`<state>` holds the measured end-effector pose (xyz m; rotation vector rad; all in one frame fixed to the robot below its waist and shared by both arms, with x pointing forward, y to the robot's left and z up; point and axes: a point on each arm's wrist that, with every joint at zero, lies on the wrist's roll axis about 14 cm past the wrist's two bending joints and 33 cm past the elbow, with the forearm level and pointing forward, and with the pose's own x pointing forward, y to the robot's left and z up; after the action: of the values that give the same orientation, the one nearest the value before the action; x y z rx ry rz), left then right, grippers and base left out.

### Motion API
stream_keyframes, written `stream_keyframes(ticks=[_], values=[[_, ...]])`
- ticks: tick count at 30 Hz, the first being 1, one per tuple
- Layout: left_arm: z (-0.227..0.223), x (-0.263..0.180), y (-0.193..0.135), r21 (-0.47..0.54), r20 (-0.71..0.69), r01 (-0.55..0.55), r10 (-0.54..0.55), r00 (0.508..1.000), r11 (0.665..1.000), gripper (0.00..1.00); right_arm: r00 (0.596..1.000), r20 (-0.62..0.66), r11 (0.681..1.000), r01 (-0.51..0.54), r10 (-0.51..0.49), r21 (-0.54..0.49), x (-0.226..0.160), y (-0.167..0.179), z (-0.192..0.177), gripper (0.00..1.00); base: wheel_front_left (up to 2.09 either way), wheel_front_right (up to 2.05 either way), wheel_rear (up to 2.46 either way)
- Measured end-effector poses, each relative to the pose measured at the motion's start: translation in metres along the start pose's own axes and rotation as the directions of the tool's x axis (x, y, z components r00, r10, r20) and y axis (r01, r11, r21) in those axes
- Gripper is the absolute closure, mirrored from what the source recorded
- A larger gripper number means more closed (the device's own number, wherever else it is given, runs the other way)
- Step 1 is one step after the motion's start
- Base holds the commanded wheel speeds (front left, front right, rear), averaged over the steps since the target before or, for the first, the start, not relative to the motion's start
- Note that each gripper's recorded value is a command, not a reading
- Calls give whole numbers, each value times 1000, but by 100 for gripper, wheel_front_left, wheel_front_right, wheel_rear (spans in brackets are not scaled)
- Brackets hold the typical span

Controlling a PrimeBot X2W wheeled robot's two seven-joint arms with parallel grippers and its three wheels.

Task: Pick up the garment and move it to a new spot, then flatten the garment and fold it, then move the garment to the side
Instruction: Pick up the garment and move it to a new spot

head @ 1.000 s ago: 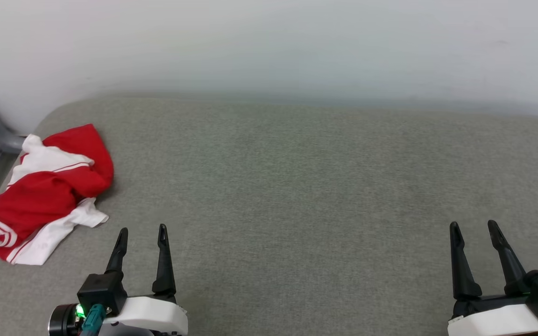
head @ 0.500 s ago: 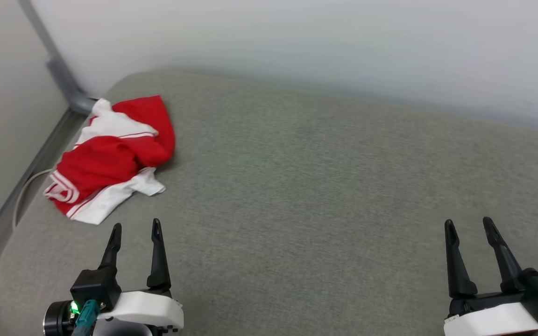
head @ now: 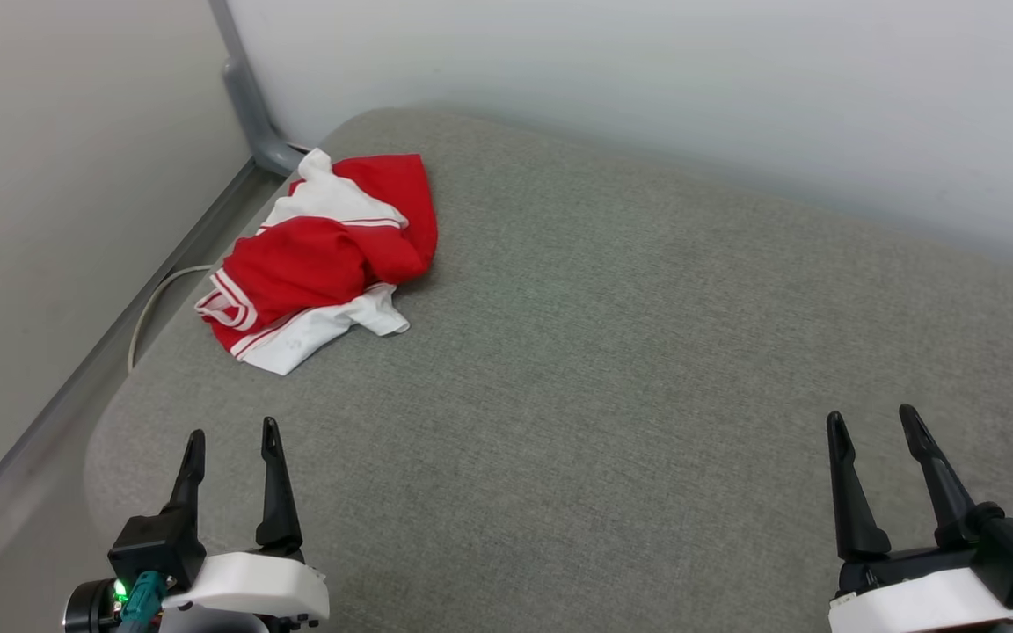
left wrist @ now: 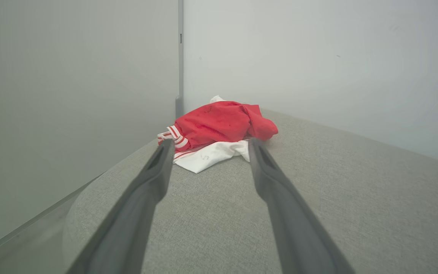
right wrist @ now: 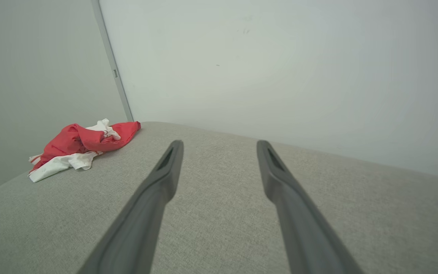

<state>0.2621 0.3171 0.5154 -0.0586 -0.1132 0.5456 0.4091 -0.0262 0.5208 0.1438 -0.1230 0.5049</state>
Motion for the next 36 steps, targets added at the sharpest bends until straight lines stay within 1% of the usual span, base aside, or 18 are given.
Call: stream_keyframes(ticks=[9, 12, 14, 17, 20, 26, 29, 31, 34, 36], values=[[0, -3, 22, -11, -4, -62, 62, 998, 998, 0, 1000, -6, 1000, -26, 26, 8, 4, 8, -3, 0, 0, 0, 0], [4, 4, 29, -30, 10, -76, 76, 997, 997, 0, 1000, -6, 1000, -24, 24, 7, 5, 7, -4, 0, 0, 0, 0], [12, 15, 28, -15, 35, -60, 61, 998, 998, 0, 1000, 2, 1000, -24, 24, -1, 7, 6, -2, 0, 0, 0, 0], [29, 37, 29, -12, 90, -50, 51, 995, 999, 0, 1000, 10, 1000, -24, 24, -17, 10, 4, -1, 0, 0, 0, 0], [51, 65, 33, 14, 153, -32, 29, 988, 999, 0, 999, 30, 999, -24, 25, -29, 18, 1, 1, 0, 0, 0, 0], [82, 123, 18, 66, 240, 7, -23, 971, 998, 0, 999, 41, 999, -4, 6, -52, 31, -13, -6, 0, 0, 0, 0], [87, 150, 4, 111, 248, 43, -70, 966, 993, 0, 999, 37, 998, 11, -9, -58, 35, -22, -13, 0, 0, 0, 0], [90, 168, -6, 119, 258, 67, -96, 962, 991, 0, 999, 31, 998, 22, -20, -62, 37, -28, -18, 0, 0, 0, 0], [84, 192, -20, 150, 234, 108, -141, 962, 983, 0, 999, 27, 997, 34, -32, -71, 39, -35, -24, 0, 0, 0, 0], [79, 207, -26, 152, 216, 126, -157, 964, 980, 0, 999, 27, 996, 43, -41, -74, 41, -41, -27, 0, 0, 0, 0]])
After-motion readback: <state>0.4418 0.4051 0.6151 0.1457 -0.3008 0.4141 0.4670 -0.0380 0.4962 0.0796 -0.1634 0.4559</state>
